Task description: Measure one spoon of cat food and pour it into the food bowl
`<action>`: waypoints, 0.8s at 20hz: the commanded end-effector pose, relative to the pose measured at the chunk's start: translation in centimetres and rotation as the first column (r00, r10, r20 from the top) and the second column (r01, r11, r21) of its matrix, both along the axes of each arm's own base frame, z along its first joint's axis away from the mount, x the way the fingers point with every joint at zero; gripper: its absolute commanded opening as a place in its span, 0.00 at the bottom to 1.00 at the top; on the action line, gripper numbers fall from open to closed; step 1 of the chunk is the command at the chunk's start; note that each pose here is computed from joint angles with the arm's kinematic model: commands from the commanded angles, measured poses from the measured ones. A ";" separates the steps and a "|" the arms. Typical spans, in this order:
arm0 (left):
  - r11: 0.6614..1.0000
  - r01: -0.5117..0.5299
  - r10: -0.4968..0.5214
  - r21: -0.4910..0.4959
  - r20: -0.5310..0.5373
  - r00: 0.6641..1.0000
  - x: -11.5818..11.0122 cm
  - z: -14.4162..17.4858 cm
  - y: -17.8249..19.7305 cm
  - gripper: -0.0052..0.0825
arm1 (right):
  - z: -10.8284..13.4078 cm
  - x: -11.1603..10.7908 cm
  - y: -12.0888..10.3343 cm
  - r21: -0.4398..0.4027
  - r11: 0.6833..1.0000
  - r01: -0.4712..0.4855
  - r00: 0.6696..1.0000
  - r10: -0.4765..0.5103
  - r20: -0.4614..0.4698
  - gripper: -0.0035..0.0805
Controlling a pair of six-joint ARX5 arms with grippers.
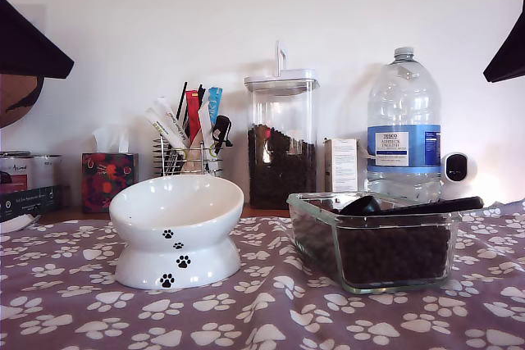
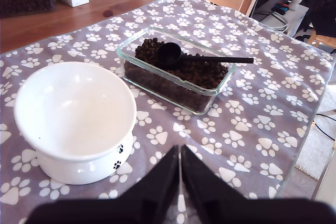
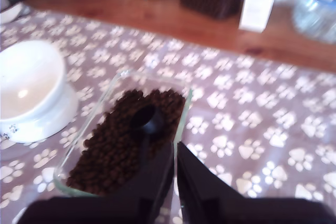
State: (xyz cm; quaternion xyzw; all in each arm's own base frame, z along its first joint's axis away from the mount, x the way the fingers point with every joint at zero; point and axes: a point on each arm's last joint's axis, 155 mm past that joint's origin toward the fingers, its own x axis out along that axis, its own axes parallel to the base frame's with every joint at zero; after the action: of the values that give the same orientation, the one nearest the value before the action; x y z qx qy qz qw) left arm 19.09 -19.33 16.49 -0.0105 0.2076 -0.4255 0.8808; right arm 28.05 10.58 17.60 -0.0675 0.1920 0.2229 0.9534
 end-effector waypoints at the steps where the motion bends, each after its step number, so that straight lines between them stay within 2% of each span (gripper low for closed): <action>1: 1.000 0.003 -0.003 0.005 0.001 1.000 0.0 -0.5 -0.1 0.04 | -2.3 -0.8 0.7 0.002 1.000 -0.002 1.000 0.002 -0.008 0.03; 4: 1.000 0.004 -0.004 -0.007 0.025 1.000 0.2 0.1 -0.2 0.04 | -2.9 -1.4 1.5 0.011 1.000 0.024 0.999 -0.024 0.036 0.03; 9: 1.000 0.006 -0.006 0.012 0.002 1.000 0.5 -0.7 -0.4 0.04 | -4.4 -3.1 4.1 -0.048 0.996 -0.071 0.997 0.072 0.017 0.03; 11: 1.000 0.007 -0.006 0.020 -0.011 1.000 0.6 -1.1 -0.5 0.04 | -5.4 -3.4 4.3 -0.077 0.993 -0.089 0.996 0.088 -0.014 0.08; 14: 1.000 0.007 -0.006 0.026 -0.022 1.000 0.6 -1.4 -0.5 0.04 | -6.0 -2.9 4.2 -0.111 0.990 -0.089 0.996 0.088 -0.017 0.22; 16: 1.000 0.006 -0.005 0.027 -0.023 1.000 0.6 -1.4 -0.5 0.04 | -6.8 -2.7 4.0 -0.131 0.988 -0.083 0.996 0.079 -0.039 0.23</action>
State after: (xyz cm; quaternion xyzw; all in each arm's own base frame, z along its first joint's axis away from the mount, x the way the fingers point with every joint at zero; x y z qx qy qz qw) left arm 19.82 -19.78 15.52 -0.0069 0.2233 -0.4239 0.8777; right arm 25.27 14.75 11.30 -0.1298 0.2163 0.2520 0.9343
